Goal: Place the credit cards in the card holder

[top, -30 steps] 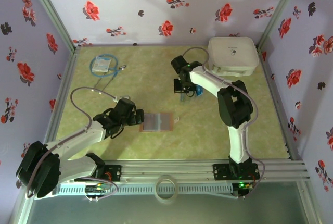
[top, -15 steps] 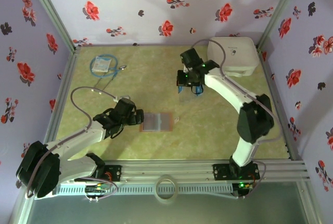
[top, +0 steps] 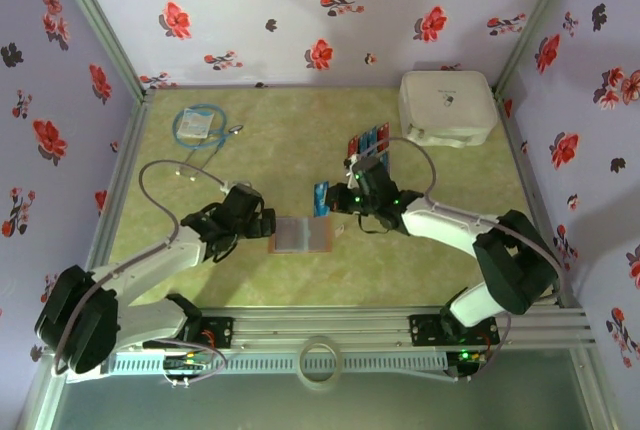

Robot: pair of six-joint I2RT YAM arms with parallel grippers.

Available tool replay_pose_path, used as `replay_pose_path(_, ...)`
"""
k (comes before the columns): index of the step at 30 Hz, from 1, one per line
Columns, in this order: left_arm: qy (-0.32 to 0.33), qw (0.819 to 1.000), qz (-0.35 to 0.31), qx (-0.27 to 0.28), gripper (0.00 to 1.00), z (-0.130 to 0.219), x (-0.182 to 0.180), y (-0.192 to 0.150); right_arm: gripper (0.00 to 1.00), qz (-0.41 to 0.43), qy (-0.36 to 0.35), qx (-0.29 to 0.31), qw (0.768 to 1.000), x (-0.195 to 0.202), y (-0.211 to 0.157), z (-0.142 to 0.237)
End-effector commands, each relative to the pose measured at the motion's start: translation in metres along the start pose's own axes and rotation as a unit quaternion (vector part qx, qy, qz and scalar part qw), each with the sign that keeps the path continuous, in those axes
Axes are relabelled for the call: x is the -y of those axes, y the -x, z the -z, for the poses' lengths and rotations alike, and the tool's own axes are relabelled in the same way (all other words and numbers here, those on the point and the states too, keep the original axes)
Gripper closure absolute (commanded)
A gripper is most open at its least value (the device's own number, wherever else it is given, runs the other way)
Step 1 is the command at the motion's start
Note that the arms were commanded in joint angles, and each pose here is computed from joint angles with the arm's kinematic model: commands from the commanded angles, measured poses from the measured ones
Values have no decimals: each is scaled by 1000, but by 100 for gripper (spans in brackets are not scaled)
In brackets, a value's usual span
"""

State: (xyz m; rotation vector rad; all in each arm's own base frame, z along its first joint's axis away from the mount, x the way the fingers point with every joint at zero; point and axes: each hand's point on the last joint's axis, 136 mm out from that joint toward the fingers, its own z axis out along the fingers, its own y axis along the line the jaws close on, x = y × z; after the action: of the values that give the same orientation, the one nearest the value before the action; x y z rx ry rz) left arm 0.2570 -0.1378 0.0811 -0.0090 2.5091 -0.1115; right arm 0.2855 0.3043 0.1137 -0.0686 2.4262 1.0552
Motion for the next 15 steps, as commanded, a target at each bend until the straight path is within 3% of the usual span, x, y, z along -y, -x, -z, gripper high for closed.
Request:
replay_pose_path(1,21,1000,-1,-14,0,0,-5,-1,100,-4,66,75,995,-27,23,2)
replay_pose_path(15,3,999,-31,-42,0,-8,16,-15,100,-24,122,73,989,0,-25,-8)
